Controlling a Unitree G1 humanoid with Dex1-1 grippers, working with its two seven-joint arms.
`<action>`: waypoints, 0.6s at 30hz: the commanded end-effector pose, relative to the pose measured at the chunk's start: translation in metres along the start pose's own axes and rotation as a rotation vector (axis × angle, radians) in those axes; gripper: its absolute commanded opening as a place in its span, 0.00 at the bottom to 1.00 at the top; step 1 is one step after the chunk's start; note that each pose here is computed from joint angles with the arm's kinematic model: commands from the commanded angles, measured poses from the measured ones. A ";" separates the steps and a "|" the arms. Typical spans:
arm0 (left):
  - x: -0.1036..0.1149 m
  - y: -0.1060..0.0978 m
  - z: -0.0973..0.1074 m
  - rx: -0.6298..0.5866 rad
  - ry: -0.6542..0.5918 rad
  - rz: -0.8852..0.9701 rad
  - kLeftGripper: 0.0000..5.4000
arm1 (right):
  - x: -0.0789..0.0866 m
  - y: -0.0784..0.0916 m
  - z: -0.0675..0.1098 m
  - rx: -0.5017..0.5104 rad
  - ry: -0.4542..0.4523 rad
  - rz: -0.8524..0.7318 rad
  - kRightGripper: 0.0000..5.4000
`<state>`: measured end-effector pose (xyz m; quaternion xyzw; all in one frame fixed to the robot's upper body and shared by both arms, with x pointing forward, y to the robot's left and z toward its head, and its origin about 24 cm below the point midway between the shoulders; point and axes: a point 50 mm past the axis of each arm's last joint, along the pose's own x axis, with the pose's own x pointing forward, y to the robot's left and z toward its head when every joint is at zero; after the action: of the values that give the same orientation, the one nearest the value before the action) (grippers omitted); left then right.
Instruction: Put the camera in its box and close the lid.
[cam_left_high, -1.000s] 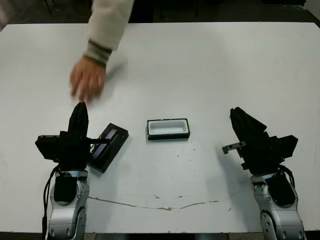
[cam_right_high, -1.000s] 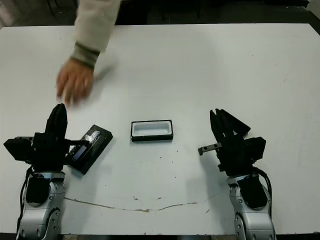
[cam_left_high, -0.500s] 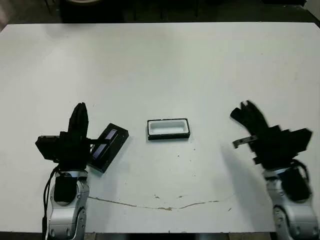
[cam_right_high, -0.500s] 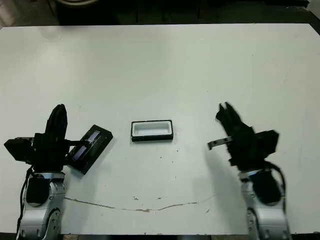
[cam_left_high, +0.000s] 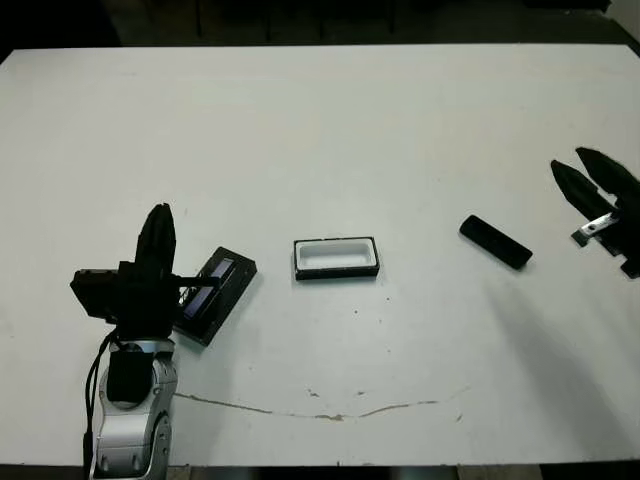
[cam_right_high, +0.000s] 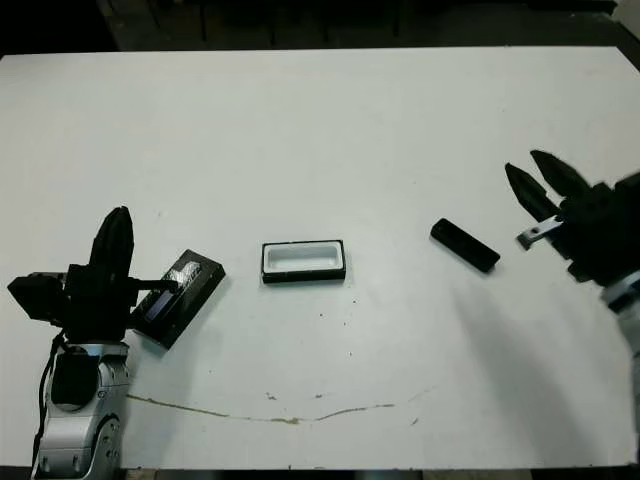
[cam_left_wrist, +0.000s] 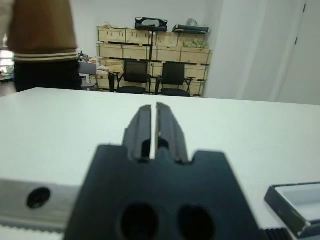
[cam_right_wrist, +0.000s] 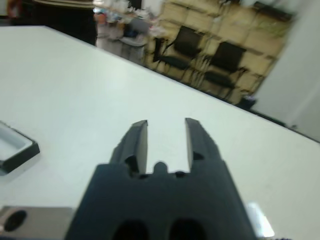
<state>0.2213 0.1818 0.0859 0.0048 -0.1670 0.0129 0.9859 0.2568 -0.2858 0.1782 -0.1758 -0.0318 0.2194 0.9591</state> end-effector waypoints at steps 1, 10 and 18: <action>-0.003 0.004 -0.006 0.012 0.030 0.006 0.00 | 0.002 -0.003 -0.004 -0.005 0.075 0.102 0.37; -0.004 0.005 -0.005 0.015 0.030 0.008 0.00 | 0.015 -0.003 -0.020 0.040 0.117 0.336 0.67; -0.005 0.006 -0.006 0.018 0.037 0.013 0.00 | 0.022 0.002 -0.028 0.130 0.106 0.391 0.93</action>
<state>0.2205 0.1846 0.0844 0.0043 -0.1662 0.0180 0.9859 0.2795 -0.2853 0.1585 -0.1473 0.0548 0.3871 0.9086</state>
